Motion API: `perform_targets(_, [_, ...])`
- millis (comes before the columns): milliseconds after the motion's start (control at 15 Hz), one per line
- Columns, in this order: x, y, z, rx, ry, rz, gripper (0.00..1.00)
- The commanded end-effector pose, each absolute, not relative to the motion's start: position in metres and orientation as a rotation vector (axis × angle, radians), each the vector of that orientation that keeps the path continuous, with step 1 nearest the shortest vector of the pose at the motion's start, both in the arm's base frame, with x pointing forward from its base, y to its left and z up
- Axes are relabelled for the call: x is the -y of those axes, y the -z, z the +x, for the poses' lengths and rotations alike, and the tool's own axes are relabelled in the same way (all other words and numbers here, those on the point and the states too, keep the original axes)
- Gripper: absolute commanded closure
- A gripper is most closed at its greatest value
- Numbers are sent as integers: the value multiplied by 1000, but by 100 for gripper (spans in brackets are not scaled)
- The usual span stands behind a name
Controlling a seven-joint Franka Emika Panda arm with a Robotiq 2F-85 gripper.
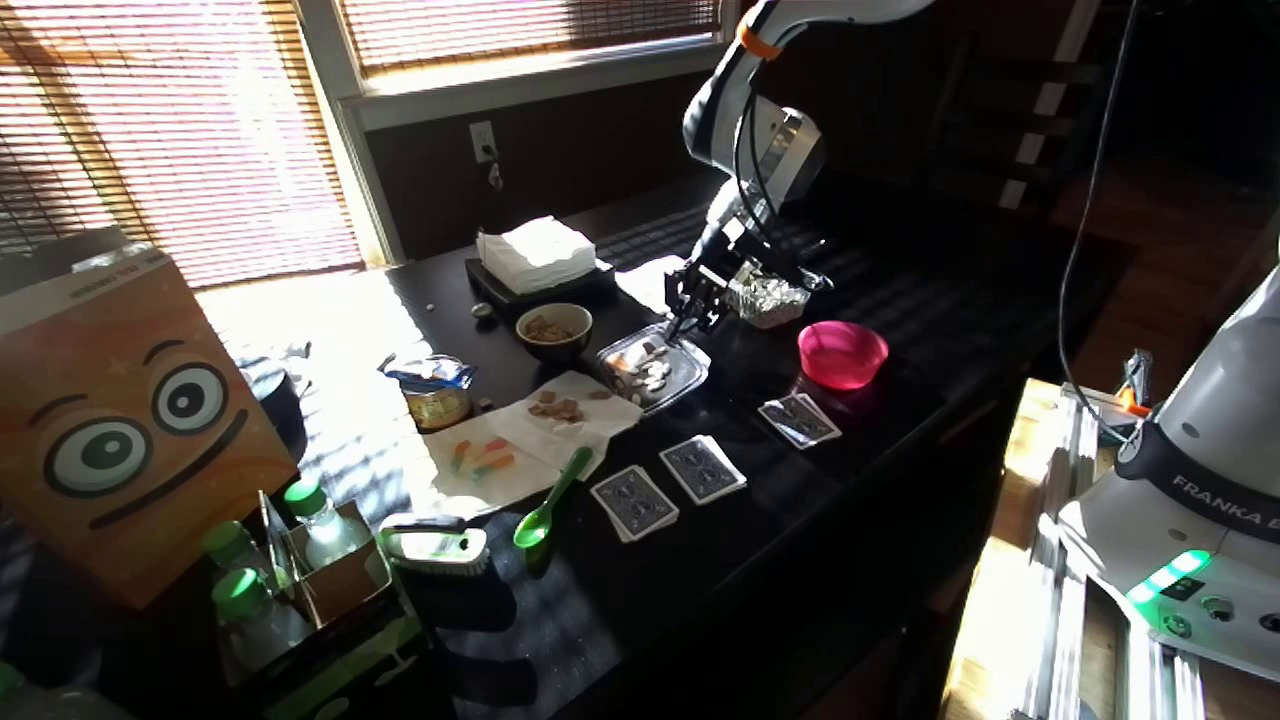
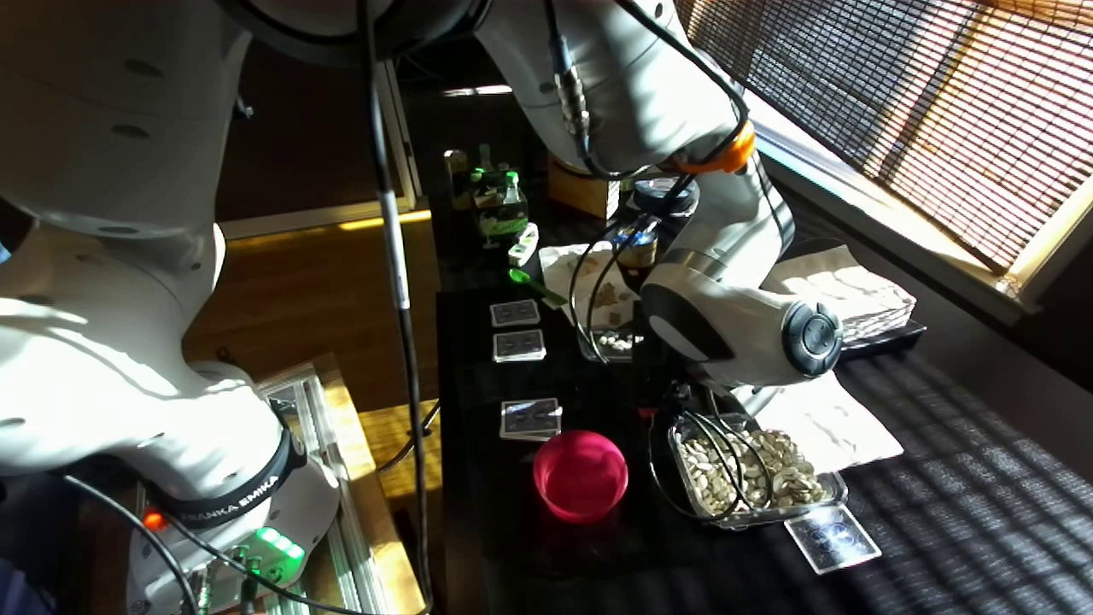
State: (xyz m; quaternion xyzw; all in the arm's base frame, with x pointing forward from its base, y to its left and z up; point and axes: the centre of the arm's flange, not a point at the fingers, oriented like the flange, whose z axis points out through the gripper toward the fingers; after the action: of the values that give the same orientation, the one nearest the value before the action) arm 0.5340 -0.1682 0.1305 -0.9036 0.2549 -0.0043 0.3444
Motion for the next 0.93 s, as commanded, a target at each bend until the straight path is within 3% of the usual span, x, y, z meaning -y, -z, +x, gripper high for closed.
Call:
perform_targets(0, [173,-125,538,-650,31,-2307,98])
perform_targets(867, [183,-126,534,-655,70,-2246,98])
